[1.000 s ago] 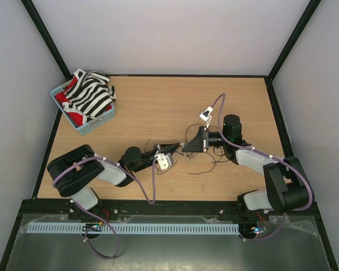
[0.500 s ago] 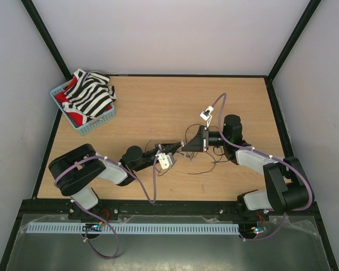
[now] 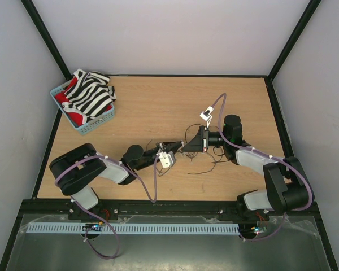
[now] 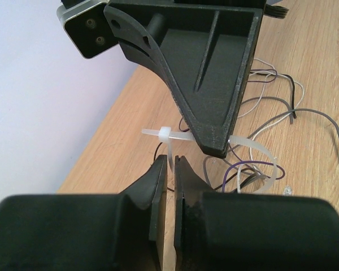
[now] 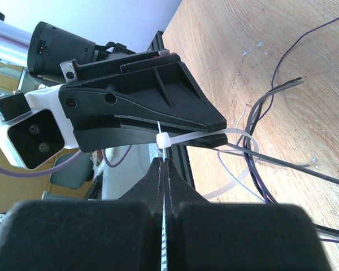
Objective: Zip-tie the wires
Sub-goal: Tie the cable at the center of the board.
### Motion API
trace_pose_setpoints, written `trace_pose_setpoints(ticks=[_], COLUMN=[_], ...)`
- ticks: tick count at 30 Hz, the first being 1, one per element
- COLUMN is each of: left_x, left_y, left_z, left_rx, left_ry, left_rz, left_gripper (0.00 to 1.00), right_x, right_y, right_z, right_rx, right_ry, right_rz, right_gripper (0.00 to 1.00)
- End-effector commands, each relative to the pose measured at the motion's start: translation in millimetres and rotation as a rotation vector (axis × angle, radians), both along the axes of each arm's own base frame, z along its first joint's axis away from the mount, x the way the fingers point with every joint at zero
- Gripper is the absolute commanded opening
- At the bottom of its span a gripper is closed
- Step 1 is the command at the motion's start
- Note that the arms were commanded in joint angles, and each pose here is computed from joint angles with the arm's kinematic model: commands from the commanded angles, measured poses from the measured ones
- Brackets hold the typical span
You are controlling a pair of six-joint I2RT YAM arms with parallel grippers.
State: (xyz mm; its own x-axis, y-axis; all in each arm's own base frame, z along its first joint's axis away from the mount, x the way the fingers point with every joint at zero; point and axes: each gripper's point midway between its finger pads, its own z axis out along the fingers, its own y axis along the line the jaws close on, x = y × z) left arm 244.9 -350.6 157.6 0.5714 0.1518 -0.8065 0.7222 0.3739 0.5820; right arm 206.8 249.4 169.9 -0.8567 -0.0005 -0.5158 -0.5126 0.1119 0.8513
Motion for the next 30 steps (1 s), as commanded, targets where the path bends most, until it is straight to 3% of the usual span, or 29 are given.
trace_pose_setpoints(ticks=[1, 30], left_x=[0.5, -3.9], left_y=[-5.6, -5.7], left_z=[12.7, 29.7], left_rx=[-0.038, -0.070], left_ry=[-0.024, -0.051], left_rz=[-0.016, -0.022], left_gripper=[0.11, 0.17], right_x=[0.3, -1.0], right_y=[-1.1, -1.5], right_z=[4.7, 3.5], right_rx=[0.017, 0.016], right_ry=[-0.046, -0.042], right_rz=[0.006, 0.003], right_gripper=[0.00, 0.00])
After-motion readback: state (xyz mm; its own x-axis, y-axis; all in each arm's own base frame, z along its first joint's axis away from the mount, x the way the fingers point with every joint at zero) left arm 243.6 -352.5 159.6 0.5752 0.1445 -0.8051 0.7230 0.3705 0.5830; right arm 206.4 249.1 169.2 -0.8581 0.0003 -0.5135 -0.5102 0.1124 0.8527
